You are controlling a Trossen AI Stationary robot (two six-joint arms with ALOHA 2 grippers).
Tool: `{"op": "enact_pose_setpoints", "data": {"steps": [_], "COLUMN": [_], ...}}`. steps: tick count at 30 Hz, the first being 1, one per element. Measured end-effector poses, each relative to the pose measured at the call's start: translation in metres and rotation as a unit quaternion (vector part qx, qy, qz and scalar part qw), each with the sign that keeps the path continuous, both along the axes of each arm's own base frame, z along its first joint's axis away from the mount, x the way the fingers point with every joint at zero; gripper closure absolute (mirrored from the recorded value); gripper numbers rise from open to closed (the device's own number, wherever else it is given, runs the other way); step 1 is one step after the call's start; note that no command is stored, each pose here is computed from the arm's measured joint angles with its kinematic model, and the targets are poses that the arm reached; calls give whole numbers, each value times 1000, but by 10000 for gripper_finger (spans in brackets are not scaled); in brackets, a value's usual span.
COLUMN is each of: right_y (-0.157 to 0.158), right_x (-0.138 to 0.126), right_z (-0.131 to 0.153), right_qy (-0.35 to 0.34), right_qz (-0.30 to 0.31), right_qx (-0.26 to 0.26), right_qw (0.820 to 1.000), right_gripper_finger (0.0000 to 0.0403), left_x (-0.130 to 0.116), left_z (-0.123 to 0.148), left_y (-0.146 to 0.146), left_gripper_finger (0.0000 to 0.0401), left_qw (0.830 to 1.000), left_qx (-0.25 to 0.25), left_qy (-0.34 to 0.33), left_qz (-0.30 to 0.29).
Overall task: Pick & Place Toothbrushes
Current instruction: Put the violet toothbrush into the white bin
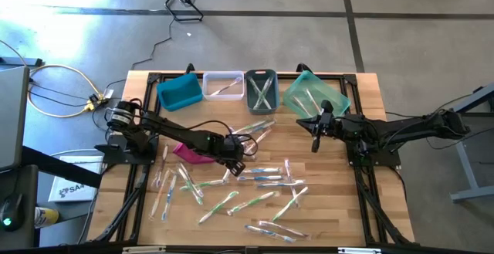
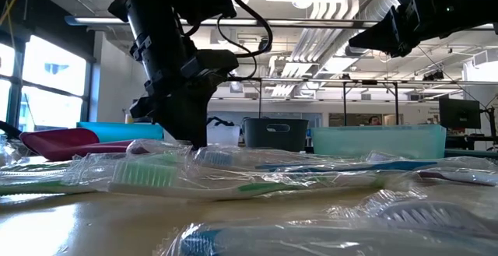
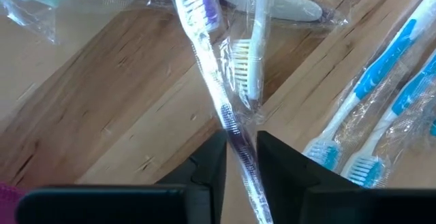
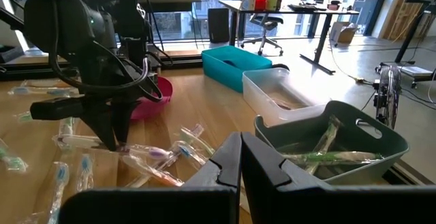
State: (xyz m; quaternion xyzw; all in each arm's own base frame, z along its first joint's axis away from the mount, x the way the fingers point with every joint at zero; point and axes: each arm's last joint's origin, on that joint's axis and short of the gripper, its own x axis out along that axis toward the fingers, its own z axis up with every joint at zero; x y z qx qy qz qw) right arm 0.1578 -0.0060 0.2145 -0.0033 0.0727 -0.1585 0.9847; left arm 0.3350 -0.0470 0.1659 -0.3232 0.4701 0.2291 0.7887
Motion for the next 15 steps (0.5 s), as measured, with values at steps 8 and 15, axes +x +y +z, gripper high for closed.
{"op": "enact_pose_setpoints", "data": {"steps": [8,15], "right_y": [0,0], "right_x": [0,0], "right_z": [0,0], "right_qy": [0,0], "right_qz": [0,0], "right_qx": [0,0], "right_qw": [1000,1000], "right_gripper_finger": [400,400], "left_x": [0,0], "left_z": [0,0], "left_y": [0,0], "left_gripper_finger": [381,399], "left_qw": [1000,1000], "left_qx": [0,1], "left_qy": [0,2], "left_qz": [0,-3]}}
